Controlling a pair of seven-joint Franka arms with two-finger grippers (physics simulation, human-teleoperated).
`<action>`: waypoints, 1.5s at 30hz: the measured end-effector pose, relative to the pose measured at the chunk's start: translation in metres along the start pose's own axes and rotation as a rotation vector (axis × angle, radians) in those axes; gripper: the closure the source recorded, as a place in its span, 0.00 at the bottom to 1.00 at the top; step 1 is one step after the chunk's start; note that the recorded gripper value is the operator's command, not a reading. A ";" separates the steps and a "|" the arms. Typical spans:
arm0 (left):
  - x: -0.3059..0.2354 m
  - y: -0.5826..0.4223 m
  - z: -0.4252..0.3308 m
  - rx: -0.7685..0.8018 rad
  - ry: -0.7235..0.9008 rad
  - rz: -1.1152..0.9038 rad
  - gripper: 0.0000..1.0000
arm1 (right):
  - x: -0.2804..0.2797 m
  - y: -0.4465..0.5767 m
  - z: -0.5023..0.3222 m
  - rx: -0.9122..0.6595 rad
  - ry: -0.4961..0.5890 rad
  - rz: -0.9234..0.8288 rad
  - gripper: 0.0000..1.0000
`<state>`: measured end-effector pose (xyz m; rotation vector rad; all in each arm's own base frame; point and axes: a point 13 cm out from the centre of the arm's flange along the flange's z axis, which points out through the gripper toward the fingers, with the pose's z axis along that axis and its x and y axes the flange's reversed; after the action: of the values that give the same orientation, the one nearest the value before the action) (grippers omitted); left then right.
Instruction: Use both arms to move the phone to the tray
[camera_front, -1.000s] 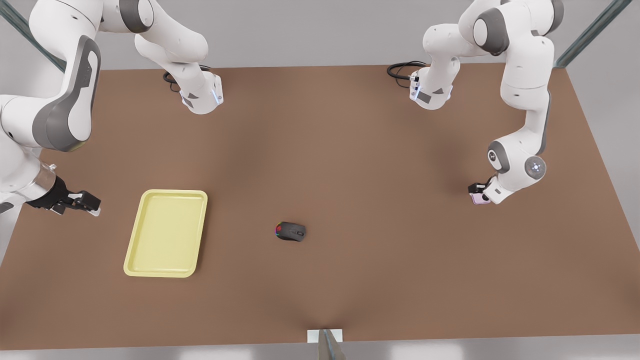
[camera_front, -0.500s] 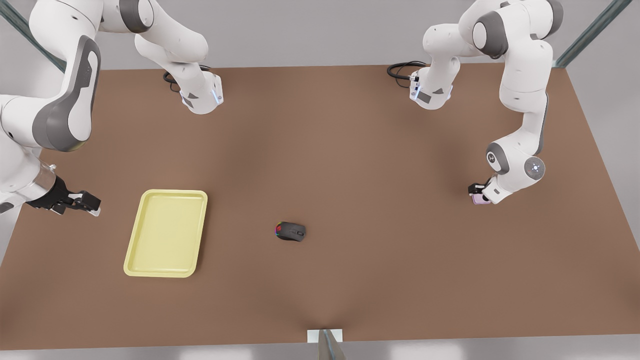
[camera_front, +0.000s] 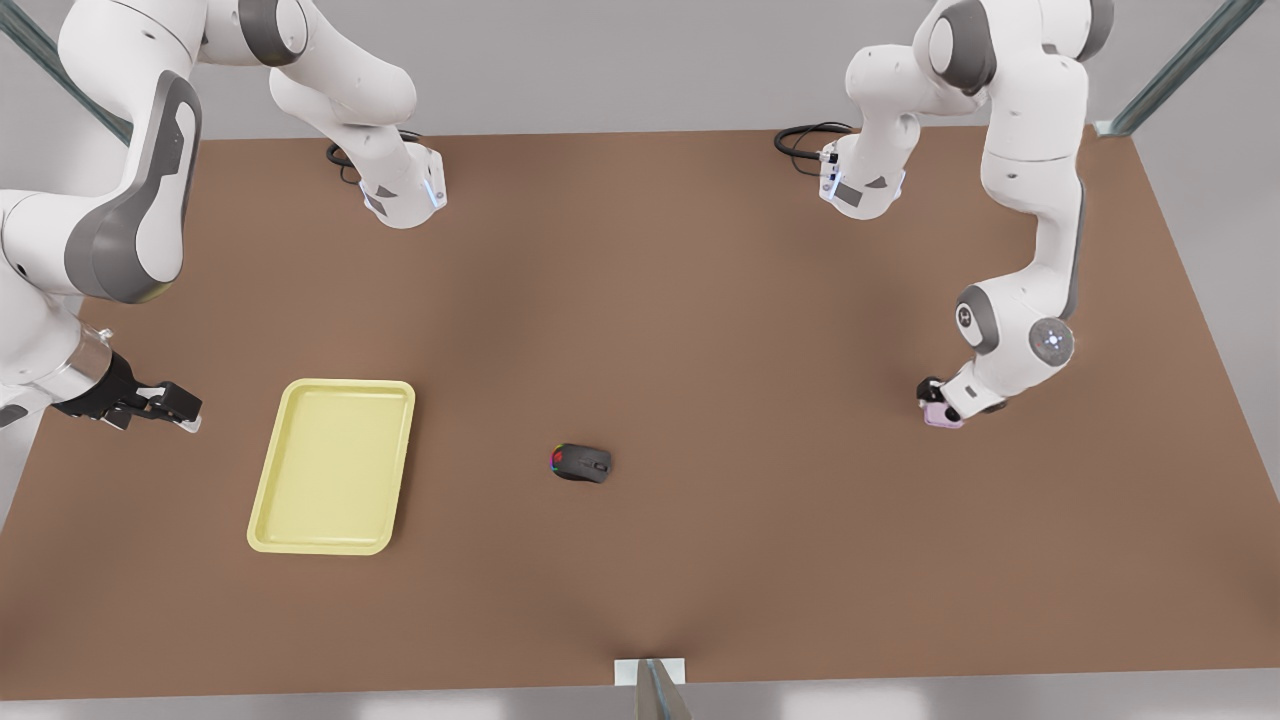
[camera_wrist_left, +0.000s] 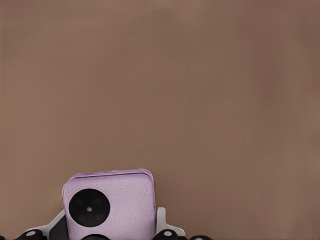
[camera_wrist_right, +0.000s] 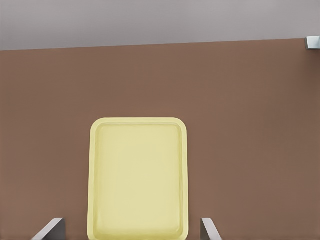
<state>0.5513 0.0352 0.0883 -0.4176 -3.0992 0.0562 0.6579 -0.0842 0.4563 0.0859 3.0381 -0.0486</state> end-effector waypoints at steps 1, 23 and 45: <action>-0.020 -0.025 -0.014 0.002 -0.014 0.039 0.26 | 0.000 0.000 0.000 0.000 0.000 0.000 0.00; -0.103 -0.491 0.070 -0.027 0.113 0.065 0.17 | 0.000 -0.002 0.001 0.000 0.002 0.003 0.00; -0.127 -0.100 -0.365 -0.006 -0.059 -0.384 0.00 | 0.100 0.237 0.015 -0.032 0.248 -0.309 0.00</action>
<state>0.6543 -0.0828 0.4560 0.1863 -3.1741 0.0548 0.5743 0.1572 0.4244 -0.4105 3.2659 -0.0134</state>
